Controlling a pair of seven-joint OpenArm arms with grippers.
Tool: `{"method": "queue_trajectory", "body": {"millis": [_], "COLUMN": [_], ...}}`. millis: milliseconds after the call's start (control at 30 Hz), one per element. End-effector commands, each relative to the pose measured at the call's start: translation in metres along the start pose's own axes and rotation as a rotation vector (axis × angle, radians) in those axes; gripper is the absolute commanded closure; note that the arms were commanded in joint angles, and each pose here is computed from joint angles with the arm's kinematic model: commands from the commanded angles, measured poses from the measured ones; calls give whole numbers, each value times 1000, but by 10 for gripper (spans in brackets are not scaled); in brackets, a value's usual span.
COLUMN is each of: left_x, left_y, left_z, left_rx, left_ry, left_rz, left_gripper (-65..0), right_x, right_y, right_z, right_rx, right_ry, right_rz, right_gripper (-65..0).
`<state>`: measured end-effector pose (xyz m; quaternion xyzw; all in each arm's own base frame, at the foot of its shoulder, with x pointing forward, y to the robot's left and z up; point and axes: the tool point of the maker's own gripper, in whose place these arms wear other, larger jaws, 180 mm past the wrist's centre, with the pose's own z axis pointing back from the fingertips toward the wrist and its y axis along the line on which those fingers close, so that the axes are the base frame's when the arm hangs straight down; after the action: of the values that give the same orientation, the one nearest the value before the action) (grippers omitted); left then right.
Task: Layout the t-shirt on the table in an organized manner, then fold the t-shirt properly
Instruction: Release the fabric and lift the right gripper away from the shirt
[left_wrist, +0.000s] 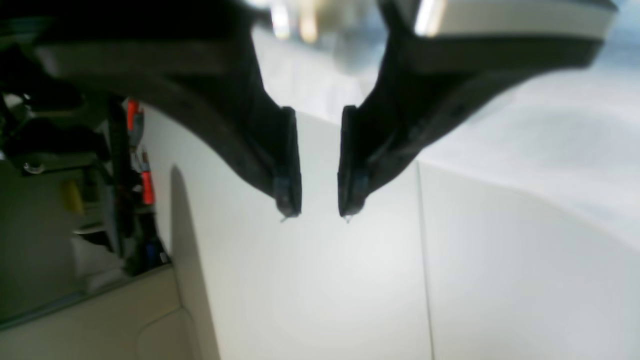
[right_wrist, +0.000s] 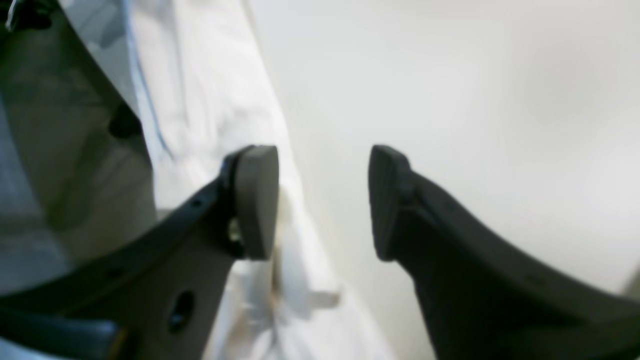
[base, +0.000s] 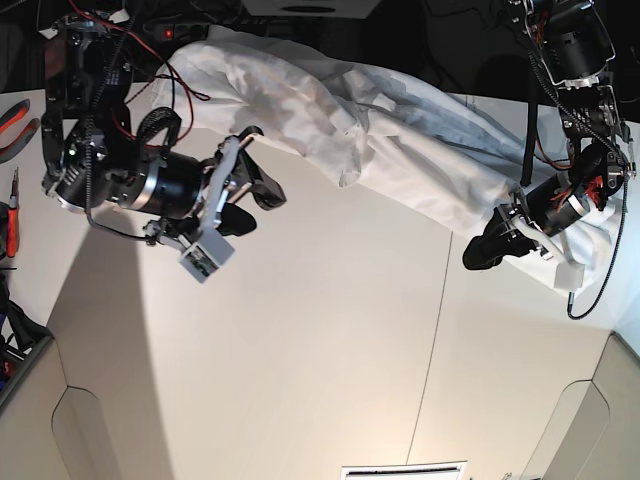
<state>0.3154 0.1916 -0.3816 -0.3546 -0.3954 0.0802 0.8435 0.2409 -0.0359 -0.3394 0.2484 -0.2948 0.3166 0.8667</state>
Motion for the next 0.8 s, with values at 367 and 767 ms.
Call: {"method": "queue_trajectory", "body": {"millis": [367, 767], "left_x": [21, 21], "left_y": [-5, -5], "left_z": [2, 2], "left_rx": [-18, -17], "left_ry": [-61, -60], "left_rz": [-30, -31], "left_gripper": [-168, -168], "right_x": [-65, -128], "right_y": [-10, 0], "right_z": [61, 99], "right_rx": [-30, -143], "right_ry": [17, 130], "right_rz": [-252, -358], "right_gripper": [-293, -297]}}
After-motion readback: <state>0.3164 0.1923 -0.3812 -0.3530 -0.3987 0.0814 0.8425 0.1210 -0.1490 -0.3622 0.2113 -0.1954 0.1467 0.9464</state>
